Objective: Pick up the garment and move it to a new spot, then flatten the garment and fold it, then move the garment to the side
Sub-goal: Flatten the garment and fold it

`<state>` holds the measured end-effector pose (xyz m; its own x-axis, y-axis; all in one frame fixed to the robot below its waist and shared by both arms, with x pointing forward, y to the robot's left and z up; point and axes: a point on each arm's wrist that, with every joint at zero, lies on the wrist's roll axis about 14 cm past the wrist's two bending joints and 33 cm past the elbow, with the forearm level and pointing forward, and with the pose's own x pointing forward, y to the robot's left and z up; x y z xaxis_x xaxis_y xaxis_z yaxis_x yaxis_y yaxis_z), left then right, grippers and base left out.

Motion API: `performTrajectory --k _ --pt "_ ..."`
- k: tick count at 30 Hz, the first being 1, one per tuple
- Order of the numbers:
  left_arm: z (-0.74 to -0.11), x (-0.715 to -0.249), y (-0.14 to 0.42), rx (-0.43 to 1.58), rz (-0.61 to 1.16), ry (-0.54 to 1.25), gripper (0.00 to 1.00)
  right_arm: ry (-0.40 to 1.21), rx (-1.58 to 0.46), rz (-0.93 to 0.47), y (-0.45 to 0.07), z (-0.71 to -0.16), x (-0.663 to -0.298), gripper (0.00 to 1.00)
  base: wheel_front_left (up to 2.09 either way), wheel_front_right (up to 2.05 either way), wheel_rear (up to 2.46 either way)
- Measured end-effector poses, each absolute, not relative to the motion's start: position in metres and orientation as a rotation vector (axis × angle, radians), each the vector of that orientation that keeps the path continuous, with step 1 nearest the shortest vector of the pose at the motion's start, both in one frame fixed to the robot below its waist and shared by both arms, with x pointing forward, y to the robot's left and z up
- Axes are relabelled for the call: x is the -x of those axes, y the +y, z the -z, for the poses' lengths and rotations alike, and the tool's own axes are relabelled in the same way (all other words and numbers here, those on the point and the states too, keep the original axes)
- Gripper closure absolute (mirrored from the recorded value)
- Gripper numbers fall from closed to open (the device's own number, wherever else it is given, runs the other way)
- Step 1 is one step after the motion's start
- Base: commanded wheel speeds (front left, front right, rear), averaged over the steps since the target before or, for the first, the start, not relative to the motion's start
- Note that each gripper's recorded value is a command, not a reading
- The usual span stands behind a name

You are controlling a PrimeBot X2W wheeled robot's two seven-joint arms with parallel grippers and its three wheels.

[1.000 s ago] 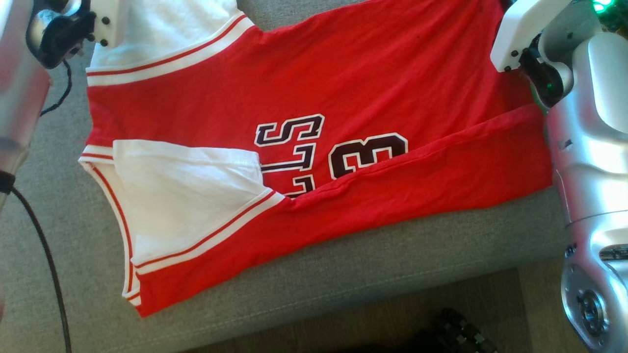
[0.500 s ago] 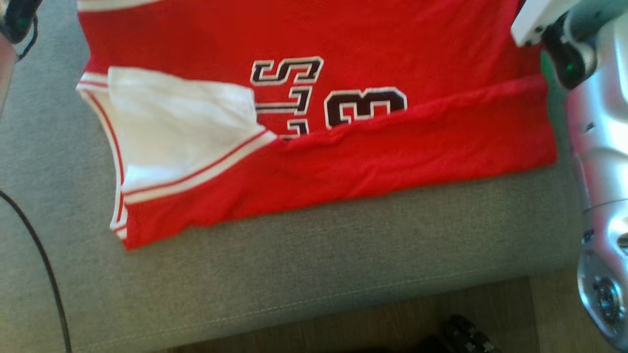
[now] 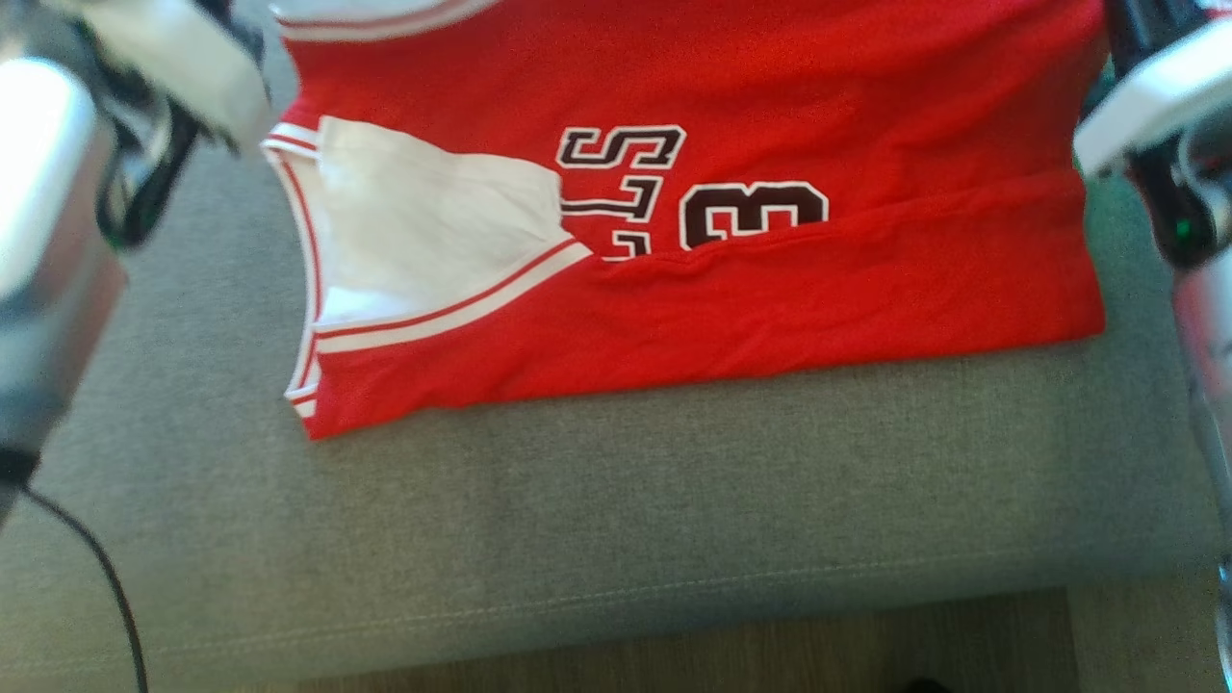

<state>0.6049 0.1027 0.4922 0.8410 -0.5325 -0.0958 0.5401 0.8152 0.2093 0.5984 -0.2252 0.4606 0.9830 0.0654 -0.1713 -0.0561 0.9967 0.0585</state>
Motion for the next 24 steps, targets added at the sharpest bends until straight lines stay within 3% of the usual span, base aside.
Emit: performTrajectory --k 10,24 --pt "-0.501 -0.537 0.132 -0.124 0.467 -0.001 1.00 0.149 -0.092 -0.111 -0.224 -0.465 -0.561 1.00 0.00 0.00 0.00" --pt "-0.455 -0.453 0.136 0.044 0.387 0.165 1.00 0.347 -0.111 -0.073 -0.239 -0.421 -0.512 1.00 0.00 0.00 0.00"
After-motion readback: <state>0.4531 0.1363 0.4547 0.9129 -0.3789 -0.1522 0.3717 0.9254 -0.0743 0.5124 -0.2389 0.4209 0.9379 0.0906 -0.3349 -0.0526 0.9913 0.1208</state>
